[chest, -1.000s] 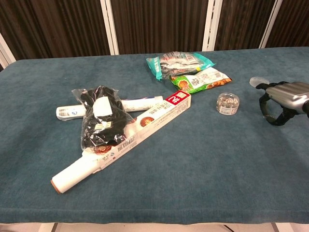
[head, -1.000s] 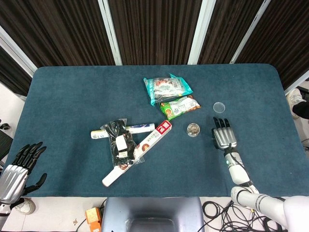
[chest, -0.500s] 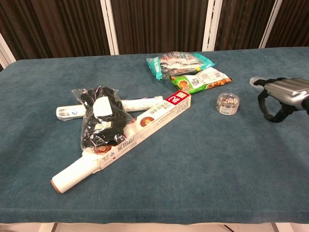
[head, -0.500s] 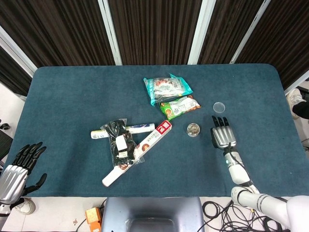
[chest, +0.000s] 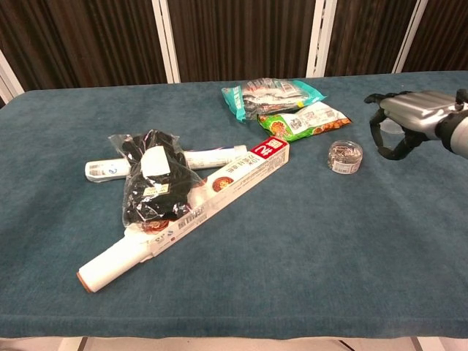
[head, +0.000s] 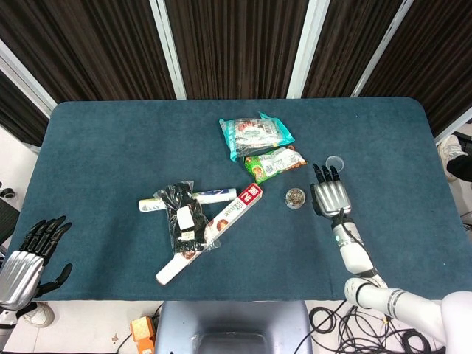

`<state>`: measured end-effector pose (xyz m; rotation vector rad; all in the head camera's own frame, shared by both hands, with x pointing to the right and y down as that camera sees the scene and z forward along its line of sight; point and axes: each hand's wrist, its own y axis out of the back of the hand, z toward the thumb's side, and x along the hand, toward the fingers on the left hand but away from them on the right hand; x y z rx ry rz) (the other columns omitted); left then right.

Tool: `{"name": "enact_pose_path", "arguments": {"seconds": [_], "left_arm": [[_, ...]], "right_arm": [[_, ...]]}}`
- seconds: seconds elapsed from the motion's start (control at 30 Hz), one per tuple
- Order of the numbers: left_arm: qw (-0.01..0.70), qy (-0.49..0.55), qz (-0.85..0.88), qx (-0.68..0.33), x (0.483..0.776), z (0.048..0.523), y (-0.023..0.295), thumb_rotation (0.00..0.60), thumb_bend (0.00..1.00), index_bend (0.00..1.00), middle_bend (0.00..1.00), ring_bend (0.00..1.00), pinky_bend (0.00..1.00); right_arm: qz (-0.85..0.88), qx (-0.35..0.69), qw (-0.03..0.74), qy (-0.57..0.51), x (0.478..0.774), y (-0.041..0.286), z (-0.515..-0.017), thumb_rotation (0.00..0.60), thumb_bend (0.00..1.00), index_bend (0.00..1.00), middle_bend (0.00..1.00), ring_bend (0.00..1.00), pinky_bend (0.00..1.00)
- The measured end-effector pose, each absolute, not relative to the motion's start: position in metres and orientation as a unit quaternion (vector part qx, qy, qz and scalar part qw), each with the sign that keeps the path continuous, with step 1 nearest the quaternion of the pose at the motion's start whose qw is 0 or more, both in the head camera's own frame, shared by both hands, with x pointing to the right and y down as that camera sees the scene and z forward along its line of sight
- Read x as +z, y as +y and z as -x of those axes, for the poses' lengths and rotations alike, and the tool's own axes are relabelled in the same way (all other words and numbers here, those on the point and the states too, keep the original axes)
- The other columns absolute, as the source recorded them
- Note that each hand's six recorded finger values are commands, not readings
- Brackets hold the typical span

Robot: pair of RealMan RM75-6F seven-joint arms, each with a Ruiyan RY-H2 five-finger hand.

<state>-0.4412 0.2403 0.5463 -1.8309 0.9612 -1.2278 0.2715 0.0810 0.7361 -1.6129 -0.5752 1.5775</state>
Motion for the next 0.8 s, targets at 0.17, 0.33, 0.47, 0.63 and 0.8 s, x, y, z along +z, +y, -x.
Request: {"name": "enact_pose_path", "arguments": {"seconds": [0.17,0.33,0.47,0.63,0.8], "left_arm": [[0.357,0.374,0.709,-0.479,0.547,0.443,0.239,0.6,0.4,0.0,0.0,0.0,0.04],[0.356,0.378,0.708,-0.479,0.546,0.445,0.238,0.6,0.4,0.0,0.0,0.0,0.04],[0.355,0.38,0.708,-0.478,0.545,0.446,0.238,0.6,0.4,0.0,0.0,0.0,0.04],[0.356,0.381,0.708,-0.477,0.544,0.447,0.238,0.6,0.4,0.0,0.0,0.0,0.04],[0.357,0.378,0.709,-0.477,0.545,0.445,0.239,0.6,0.4,0.0,0.0,0.0,0.04]], "right_arm": [[0.638,0.618,0.399,-0.229,0.734,0.07,-0.247,0.6,0.35,0.66,0.0,0.0,0.0],[0.643,0.617,0.396,-0.222,0.741,0.069,-0.226,0.6,0.35,0.6,0.0,0.0,0.0],[0.639,0.624,0.395,-0.215,0.746,0.07,-0.225,0.6,0.35,0.52,0.0,0.0,0.0],[0.635,0.627,0.398,-0.213,0.745,0.071,-0.23,0.6,0.35,0.49,0.0,0.0,0.0],[0.635,0.627,0.399,-0.214,0.741,0.072,-0.234,0.6,0.35,0.46,0.0,0.0,0.0]]}}
